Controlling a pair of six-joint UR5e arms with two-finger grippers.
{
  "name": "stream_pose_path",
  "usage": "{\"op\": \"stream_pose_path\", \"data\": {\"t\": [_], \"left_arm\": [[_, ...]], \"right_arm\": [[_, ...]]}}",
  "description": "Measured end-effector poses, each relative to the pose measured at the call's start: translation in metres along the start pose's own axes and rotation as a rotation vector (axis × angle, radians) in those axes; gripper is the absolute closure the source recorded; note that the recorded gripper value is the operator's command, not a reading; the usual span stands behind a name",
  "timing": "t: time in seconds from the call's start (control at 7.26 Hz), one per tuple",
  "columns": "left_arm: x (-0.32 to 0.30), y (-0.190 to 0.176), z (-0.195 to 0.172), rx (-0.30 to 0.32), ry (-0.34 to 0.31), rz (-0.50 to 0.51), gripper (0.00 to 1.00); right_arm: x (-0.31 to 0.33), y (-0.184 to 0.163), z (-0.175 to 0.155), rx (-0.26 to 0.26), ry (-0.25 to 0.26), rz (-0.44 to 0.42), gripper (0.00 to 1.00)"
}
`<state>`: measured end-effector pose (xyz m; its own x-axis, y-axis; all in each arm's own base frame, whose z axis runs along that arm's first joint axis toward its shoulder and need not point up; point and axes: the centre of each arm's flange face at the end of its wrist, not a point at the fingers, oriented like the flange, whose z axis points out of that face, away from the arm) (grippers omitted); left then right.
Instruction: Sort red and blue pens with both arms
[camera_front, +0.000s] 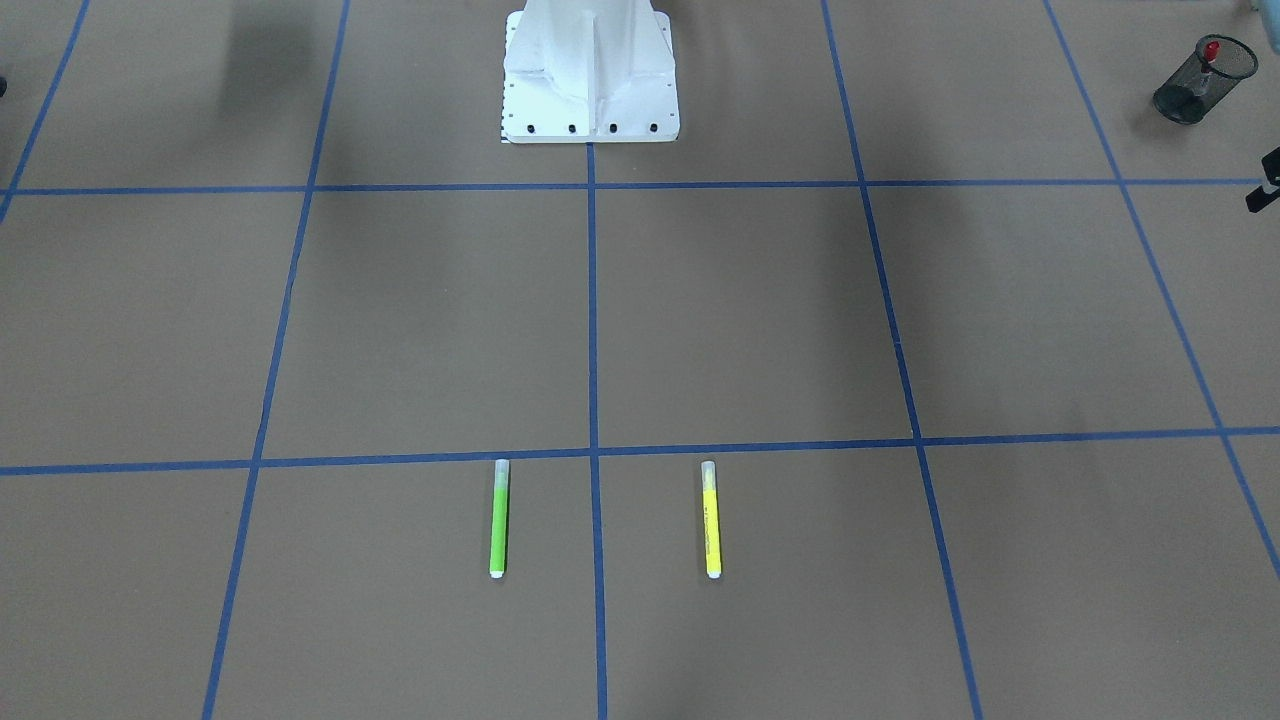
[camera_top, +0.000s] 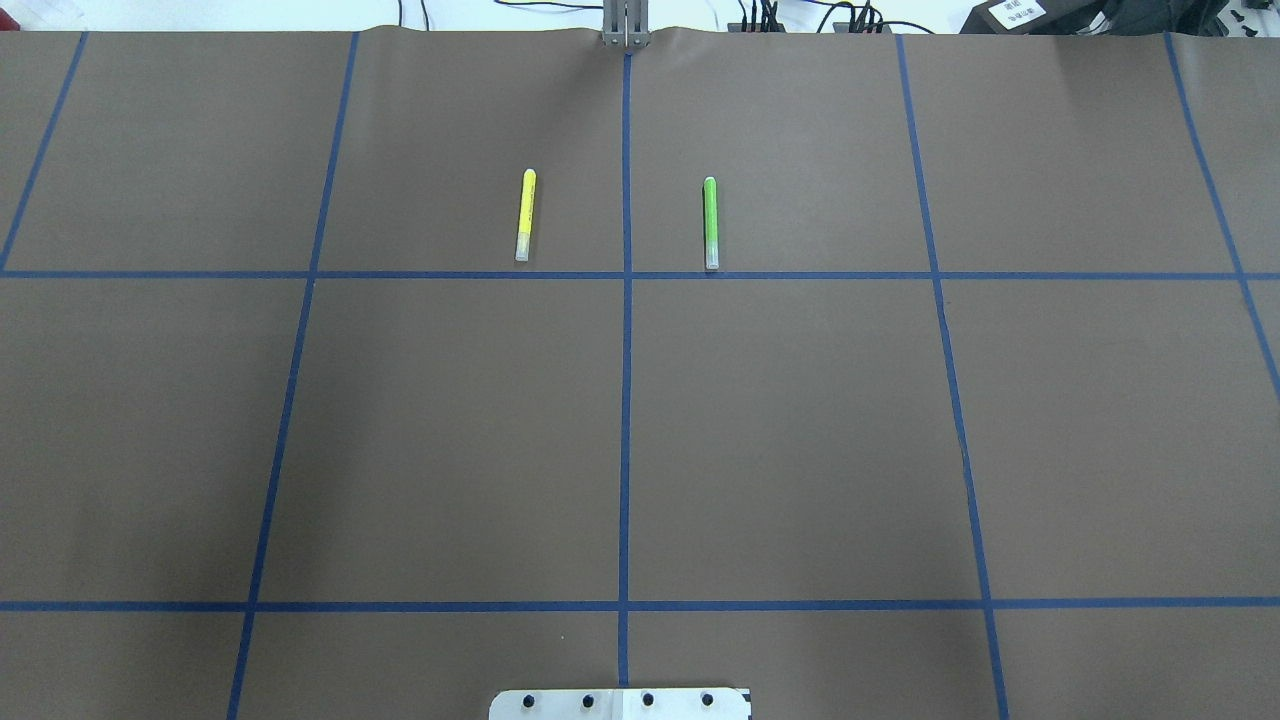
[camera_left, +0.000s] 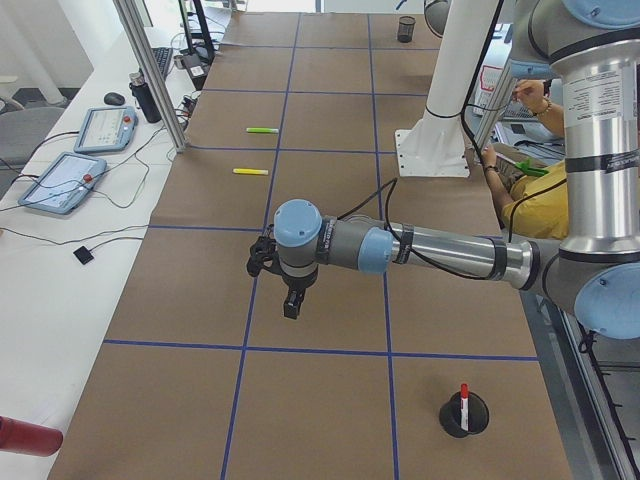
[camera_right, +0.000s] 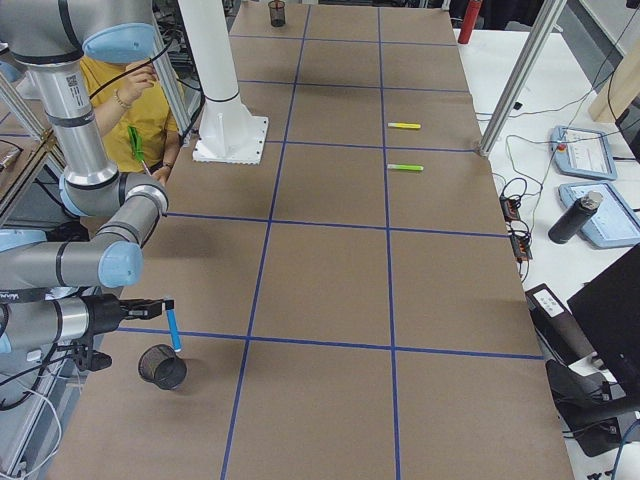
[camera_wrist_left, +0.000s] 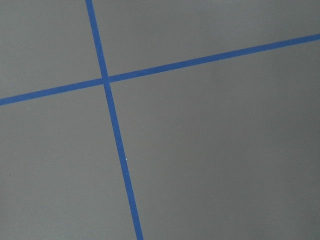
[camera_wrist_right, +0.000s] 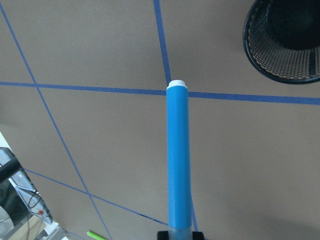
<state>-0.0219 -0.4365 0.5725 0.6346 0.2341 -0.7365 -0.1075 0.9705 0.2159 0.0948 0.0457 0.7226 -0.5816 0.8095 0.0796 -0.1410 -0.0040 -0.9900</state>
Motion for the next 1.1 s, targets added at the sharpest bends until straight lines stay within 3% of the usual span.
{"op": "stream_pose_path", "data": {"t": [0.41,1.1], "left_arm": [[0.011,-0.003,0.002,-0.006,0.004,0.021,0.0],[0.013,-0.003,0.003,-0.009,0.004,0.026,0.0]], "right_arm": [[0.013,-0.016,0.009,-0.033,-0.028,0.077,1.0],[0.028,-0.023,-0.002,-0.012,0.037,0.062,1.0]]}}
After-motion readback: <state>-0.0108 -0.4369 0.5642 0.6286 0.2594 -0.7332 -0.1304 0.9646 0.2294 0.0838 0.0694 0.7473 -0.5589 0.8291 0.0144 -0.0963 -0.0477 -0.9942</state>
